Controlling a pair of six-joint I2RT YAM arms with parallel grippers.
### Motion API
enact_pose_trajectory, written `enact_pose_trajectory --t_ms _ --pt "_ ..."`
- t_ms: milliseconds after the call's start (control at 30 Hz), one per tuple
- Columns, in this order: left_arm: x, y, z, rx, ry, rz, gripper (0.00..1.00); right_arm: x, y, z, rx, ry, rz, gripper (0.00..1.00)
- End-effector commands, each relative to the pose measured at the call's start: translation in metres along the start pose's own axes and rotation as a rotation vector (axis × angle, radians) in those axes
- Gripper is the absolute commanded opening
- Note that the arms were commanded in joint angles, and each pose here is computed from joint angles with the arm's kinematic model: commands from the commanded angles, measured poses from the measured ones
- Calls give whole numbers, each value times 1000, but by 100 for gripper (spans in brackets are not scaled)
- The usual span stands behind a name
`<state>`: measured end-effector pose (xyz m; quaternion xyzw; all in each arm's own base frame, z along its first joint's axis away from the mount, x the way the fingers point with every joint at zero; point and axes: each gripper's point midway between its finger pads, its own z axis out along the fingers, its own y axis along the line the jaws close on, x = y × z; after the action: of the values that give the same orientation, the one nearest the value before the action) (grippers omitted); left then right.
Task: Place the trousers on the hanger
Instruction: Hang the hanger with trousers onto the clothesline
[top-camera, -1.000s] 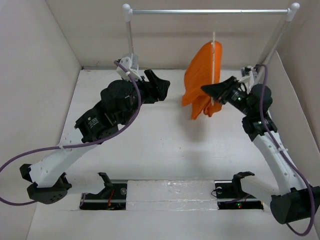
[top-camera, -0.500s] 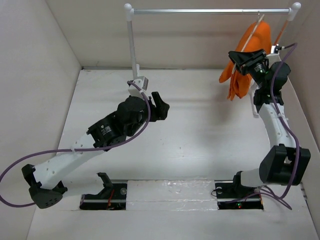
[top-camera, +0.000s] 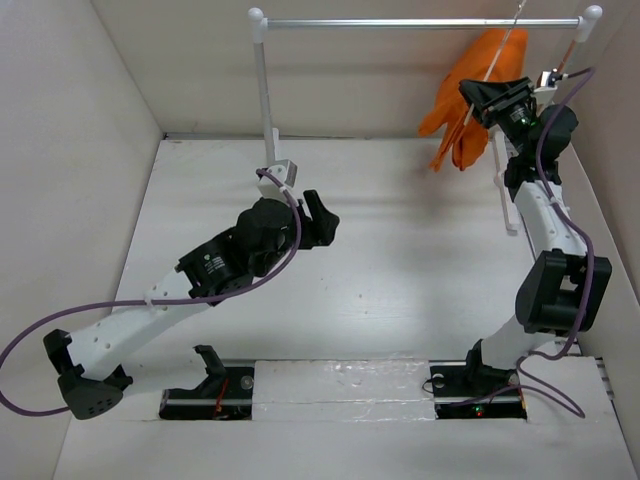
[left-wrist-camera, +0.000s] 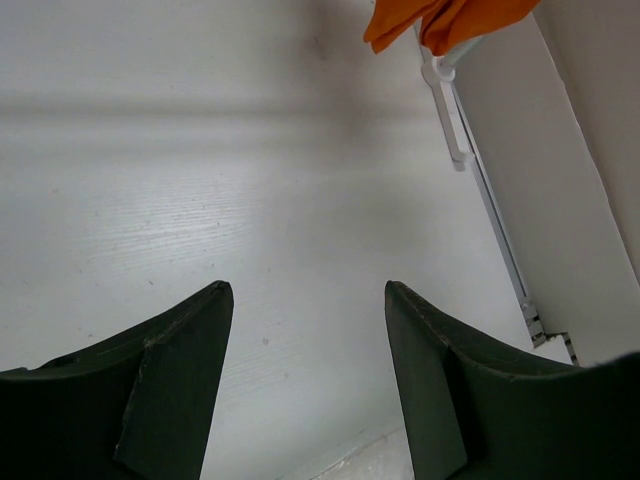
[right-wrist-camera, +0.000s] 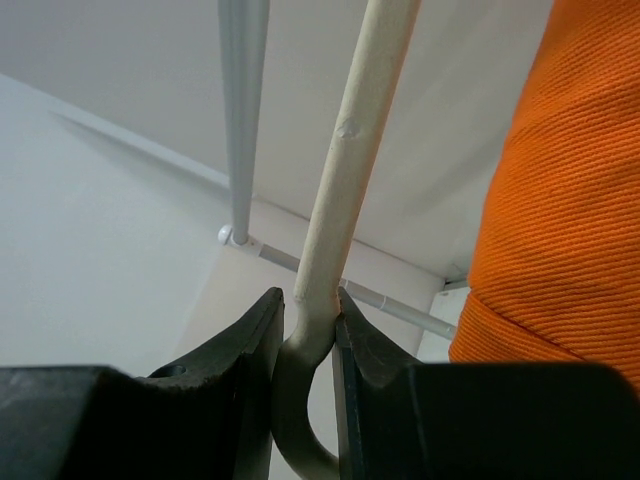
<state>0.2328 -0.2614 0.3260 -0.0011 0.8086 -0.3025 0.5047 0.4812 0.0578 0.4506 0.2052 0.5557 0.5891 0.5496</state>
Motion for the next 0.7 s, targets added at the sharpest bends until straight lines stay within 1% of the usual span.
enact_pose_trajectory --t_ms 0,133,267,300,333,367,433,467,500,533,567,667 --pt "0 -3 3 19 -10 -29 58 -25 108 -13 -335 -103 -296 0" --pt "3 -1 4 14 -7 -36 58 -35 81 -13 -284 -115 -285 0" --pt "3 0 5 4 -8 -38 58 -31 54 -16 -242 -97 -260 0" --pt "3 0 6 2 -8 -39 58 -29 50 -17 -237 -92 -261 1" --pt "3 0 6 -2 -9 -40 58 -30 39 -21 -211 -93 -253 8" --pt "4 1 8 -6 -6 -37 58 -28 35 -21 -201 -87 -247 25" --pt "3 1 8 -13 -8 -38 59 -30 29 -27 -184 -78 -259 40" --pt "1 1 8 -14 -11 -35 59 -27 24 -29 -172 -71 -251 49" --pt "0 1 9 -19 -15 -35 60 -29 22 -32 -163 -72 -262 52" --pt "-3 2 8 -26 -23 -30 61 -31 22 -37 -147 -75 -263 60" --pt "-7 0 8 -28 -31 -29 63 -29 19 -38 -132 -67 -264 100" --pt "-17 0 9 -42 -46 -14 68 -32 13 -45 -73 -29 -310 100"
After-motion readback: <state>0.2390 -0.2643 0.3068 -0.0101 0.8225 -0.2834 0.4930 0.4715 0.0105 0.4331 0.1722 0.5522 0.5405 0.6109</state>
